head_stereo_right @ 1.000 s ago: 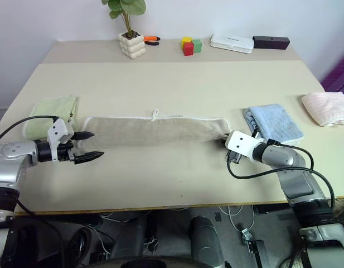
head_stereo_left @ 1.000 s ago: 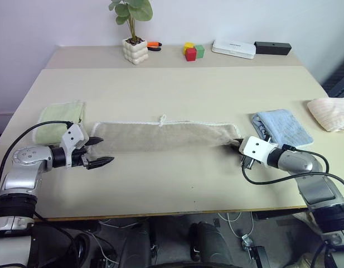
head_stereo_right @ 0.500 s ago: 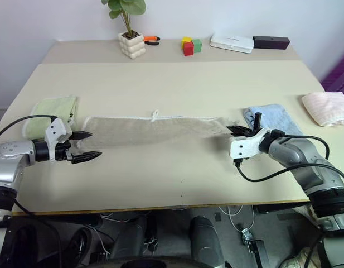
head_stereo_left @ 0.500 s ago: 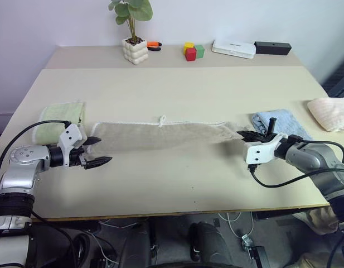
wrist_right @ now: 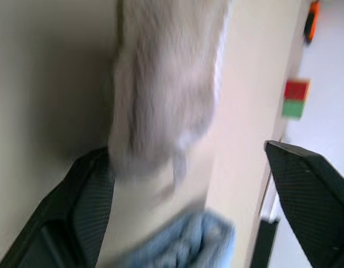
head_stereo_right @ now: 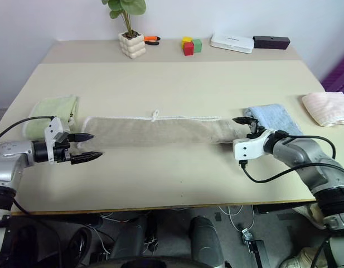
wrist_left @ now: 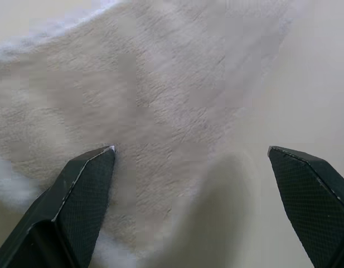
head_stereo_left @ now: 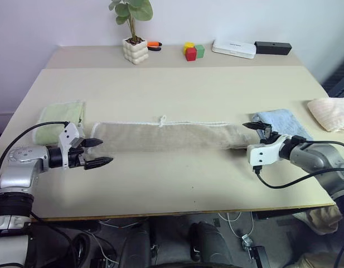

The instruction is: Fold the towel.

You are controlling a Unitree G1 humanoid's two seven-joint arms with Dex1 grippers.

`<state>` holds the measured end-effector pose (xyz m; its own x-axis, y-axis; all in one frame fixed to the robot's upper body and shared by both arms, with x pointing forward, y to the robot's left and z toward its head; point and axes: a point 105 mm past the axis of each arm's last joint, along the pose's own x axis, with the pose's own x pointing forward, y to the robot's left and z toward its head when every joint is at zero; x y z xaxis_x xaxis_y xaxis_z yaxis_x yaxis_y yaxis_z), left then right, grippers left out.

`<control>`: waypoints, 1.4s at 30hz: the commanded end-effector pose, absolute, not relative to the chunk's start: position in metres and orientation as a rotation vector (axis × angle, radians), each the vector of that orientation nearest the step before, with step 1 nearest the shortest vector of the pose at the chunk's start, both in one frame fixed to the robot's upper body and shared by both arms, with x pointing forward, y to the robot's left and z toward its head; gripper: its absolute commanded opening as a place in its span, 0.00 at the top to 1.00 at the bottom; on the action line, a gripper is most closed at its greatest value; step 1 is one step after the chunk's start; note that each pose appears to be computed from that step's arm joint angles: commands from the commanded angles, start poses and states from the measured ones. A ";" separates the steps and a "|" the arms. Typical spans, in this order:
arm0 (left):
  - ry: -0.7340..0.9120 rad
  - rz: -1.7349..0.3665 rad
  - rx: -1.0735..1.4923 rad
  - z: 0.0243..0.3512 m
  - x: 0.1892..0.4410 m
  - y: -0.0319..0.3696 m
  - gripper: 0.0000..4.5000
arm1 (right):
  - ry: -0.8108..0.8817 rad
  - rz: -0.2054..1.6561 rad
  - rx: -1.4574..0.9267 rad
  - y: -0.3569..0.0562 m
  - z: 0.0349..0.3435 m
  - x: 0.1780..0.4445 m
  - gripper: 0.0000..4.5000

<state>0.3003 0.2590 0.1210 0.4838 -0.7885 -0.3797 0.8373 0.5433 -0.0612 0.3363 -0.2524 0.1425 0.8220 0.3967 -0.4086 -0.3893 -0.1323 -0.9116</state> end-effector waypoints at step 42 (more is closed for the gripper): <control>0.079 -0.318 -0.371 0.105 0.397 0.216 0.99 | 0.061 0.077 -0.355 -0.195 0.094 0.390 1.00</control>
